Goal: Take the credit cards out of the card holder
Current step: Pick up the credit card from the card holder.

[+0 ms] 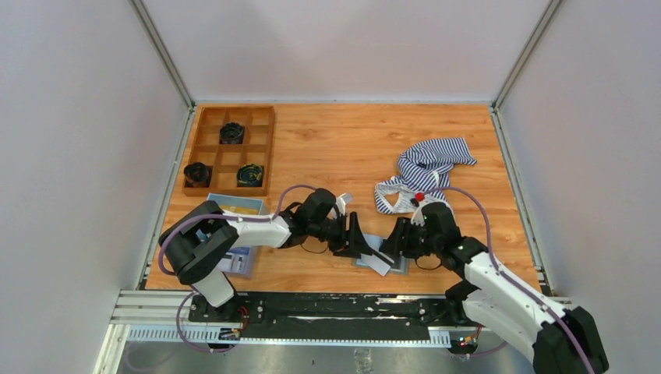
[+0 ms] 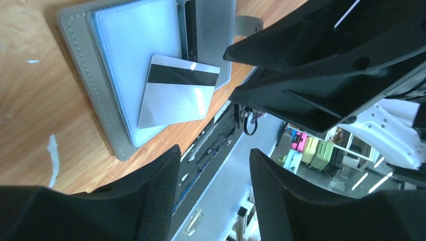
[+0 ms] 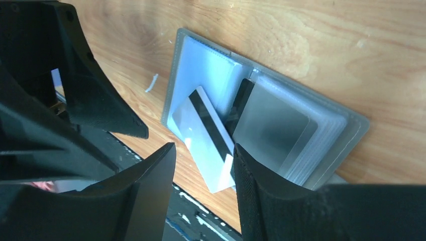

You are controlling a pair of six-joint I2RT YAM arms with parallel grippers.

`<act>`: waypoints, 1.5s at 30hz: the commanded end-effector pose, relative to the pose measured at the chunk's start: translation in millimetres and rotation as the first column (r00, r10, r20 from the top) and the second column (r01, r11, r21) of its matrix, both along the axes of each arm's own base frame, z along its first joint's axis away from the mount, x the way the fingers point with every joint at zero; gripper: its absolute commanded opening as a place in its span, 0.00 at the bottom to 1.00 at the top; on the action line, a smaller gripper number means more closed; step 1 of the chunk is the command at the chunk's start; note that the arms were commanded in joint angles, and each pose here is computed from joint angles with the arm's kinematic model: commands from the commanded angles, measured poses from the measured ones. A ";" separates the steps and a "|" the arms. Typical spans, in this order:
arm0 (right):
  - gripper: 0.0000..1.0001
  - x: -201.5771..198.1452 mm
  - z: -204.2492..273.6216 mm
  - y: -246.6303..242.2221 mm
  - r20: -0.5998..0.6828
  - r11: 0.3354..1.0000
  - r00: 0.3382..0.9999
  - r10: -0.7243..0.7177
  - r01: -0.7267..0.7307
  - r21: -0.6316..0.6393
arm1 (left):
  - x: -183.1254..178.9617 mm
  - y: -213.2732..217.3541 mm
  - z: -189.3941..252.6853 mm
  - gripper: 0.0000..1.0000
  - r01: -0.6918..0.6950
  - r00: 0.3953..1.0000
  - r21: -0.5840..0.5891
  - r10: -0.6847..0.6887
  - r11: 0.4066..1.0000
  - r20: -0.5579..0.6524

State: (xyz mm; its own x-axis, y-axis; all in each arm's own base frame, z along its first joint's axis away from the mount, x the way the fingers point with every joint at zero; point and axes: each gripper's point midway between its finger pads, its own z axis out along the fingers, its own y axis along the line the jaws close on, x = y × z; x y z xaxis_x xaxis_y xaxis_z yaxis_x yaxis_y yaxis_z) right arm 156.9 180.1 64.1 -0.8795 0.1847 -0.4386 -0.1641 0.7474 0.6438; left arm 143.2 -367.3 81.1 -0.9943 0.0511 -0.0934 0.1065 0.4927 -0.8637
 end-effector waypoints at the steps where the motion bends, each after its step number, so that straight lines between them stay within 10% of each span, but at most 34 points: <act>1: 0.50 7.6 -9.8 -1.9 0.019 0.990 0.994 0.104 -0.102 -0.095 | 6.9 -12.0 -6.2 0.56 -0.066 0.998 0.028 0.067 0.997 -0.021; 45: 0.48 -23.1 -36.6 -1.2 -0.122 0.979 0.974 0.191 -0.198 -0.047 | 41.2 -24.7 -17.0 0.52 -0.163 0.986 0.020 0.164 0.986 -0.028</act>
State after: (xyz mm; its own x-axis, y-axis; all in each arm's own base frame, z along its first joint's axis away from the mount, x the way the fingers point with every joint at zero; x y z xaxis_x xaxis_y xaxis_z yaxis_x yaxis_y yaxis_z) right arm 142.8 194.2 40.1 -0.9293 -0.0112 -0.3690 -0.2737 0.6918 0.6682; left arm 171.3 -393.3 40.8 -0.9966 -0.0809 0.0146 -0.0567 0.5478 -0.8347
